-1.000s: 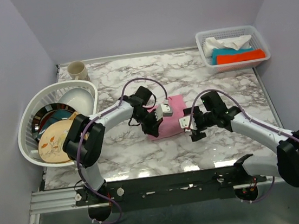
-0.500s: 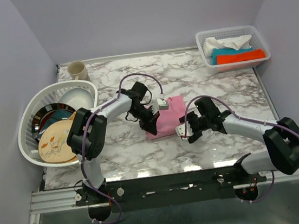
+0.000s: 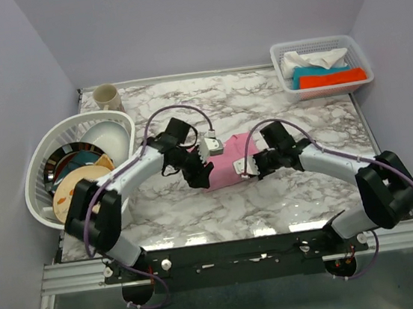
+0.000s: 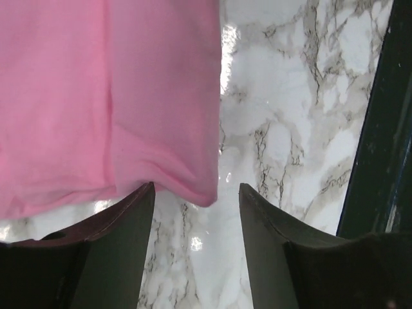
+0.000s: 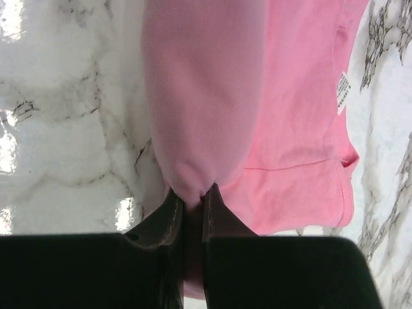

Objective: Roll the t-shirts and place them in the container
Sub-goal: Roll the T-shirt to the center of the board.

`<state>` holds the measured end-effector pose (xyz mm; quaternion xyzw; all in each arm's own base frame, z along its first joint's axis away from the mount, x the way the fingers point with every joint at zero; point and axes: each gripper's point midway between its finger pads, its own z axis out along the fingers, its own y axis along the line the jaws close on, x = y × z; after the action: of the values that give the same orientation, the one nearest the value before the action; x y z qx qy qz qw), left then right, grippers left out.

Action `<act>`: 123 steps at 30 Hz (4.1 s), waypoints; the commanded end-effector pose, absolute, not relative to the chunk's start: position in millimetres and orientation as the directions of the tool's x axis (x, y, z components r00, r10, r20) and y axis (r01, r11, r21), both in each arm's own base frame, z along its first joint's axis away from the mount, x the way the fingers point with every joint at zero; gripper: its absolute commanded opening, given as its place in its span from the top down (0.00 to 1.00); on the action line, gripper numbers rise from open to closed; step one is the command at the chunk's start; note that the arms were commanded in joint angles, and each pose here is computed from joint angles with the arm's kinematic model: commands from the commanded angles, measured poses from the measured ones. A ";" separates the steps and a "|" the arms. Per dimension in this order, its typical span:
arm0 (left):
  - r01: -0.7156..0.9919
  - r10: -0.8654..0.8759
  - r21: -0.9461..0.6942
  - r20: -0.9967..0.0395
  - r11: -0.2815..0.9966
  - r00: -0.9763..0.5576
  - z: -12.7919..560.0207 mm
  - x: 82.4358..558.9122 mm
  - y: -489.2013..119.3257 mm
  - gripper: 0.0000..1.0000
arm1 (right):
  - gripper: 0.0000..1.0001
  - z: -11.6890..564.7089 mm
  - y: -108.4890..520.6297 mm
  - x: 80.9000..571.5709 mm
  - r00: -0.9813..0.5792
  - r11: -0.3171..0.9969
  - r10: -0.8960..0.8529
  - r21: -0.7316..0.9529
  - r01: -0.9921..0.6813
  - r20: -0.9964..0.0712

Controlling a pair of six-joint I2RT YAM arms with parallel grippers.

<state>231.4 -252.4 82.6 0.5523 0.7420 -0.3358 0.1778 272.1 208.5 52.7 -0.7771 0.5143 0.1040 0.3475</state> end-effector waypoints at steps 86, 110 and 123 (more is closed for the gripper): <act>0.726 0.680 -0.553 -0.347 0.408 -0.646 12.9 228.5 -232.5 1.00 | 0.95 24.6 194.0 232.1 -0.291 -0.019 -0.904 0.711 -0.703 -0.312; 0.874 0.621 0.076 -0.734 0.480 -0.277 119.7 261.5 -199.1 0.25 | 0.90 -4.3 187.9 244.0 -0.404 0.221 -0.912 0.748 -0.626 -0.069; 0.779 0.655 0.606 -0.656 0.161 0.375 98.3 209.9 -255.3 0.08 | 0.90 -4.3 189.5 247.1 -0.426 0.234 -0.902 0.752 -0.617 -0.069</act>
<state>194.0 -231.5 75.1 0.6407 0.6206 -0.1091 0.4387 251.4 220.2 27.4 -0.4792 0.7576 0.4218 -0.1363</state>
